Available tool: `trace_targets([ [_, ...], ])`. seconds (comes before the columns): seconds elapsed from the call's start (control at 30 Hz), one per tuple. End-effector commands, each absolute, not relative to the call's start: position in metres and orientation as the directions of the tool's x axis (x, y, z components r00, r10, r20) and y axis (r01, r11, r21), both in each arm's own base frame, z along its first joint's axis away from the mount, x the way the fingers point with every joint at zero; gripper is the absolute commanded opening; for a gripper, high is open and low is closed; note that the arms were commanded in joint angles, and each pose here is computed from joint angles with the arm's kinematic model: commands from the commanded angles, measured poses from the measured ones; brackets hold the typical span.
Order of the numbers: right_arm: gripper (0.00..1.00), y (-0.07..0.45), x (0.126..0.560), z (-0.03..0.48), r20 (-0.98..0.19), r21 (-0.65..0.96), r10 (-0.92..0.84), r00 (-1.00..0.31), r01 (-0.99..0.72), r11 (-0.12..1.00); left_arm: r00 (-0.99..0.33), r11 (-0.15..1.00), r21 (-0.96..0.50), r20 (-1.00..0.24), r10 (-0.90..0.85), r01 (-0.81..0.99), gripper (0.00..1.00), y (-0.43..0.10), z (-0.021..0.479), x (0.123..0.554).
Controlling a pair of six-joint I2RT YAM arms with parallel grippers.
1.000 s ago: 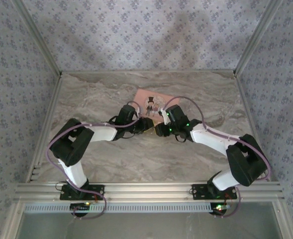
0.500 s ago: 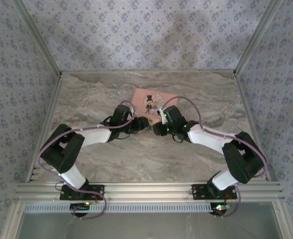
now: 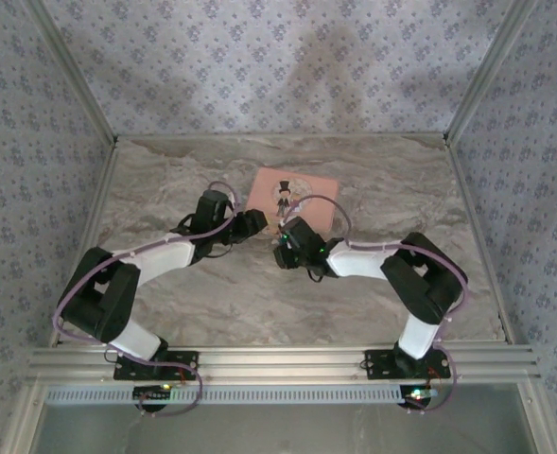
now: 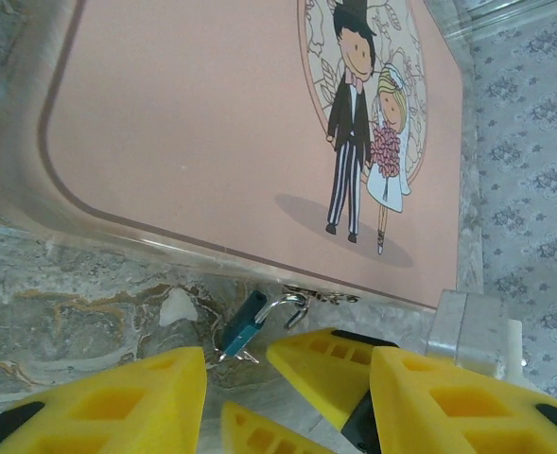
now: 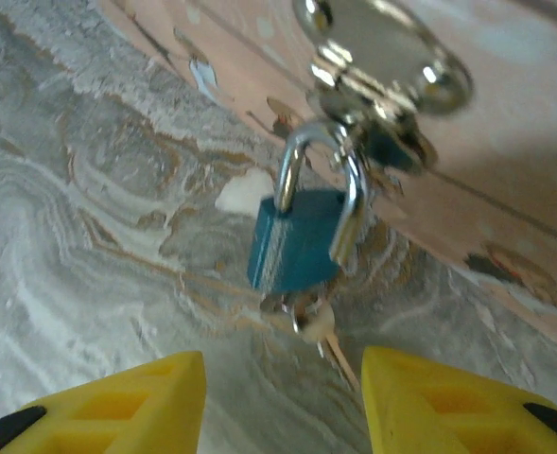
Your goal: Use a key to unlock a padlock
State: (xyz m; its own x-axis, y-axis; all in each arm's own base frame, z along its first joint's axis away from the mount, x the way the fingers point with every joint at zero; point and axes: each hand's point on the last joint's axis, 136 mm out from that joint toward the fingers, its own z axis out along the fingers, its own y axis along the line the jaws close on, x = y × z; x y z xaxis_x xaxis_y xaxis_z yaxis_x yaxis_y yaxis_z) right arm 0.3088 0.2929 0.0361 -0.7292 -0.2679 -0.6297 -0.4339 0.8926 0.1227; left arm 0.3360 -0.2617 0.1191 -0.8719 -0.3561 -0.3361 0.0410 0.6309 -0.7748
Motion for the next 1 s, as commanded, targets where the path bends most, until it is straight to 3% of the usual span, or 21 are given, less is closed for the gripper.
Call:
trace_targets([
  [0.0,0.49,0.299,0.329,0.043,-0.676,0.099,-0.198,-0.71,-0.354,0.93,-0.865,0.638,-0.768,-0.358,-0.352,0.058,0.49,-0.257,0.126,0.338],
  [0.4,0.39,0.293,0.325,0.012,-0.622,0.026,-0.216,-0.753,-0.295,0.955,-0.87,0.631,-0.774,-0.34,-0.359,0.042,0.49,-0.25,0.122,0.341],
  [0.5,0.28,0.291,0.319,0.008,-0.612,0.012,-0.238,-0.754,-0.309,0.951,-0.87,0.626,-0.779,-0.336,-0.361,0.04,0.49,-0.25,0.122,0.342],
  [0.63,0.24,0.286,0.311,0.003,-0.599,0.008,-0.253,-0.759,-0.322,0.947,-0.872,0.625,-0.78,-0.335,-0.358,0.043,0.49,-0.25,0.121,0.344],
  [0.97,0.01,0.286,0.293,0.018,-0.607,-0.018,-0.368,-0.704,-0.451,0.892,-0.853,0.638,-0.769,-0.361,-0.378,0.042,0.49,-0.247,0.123,0.356],
])
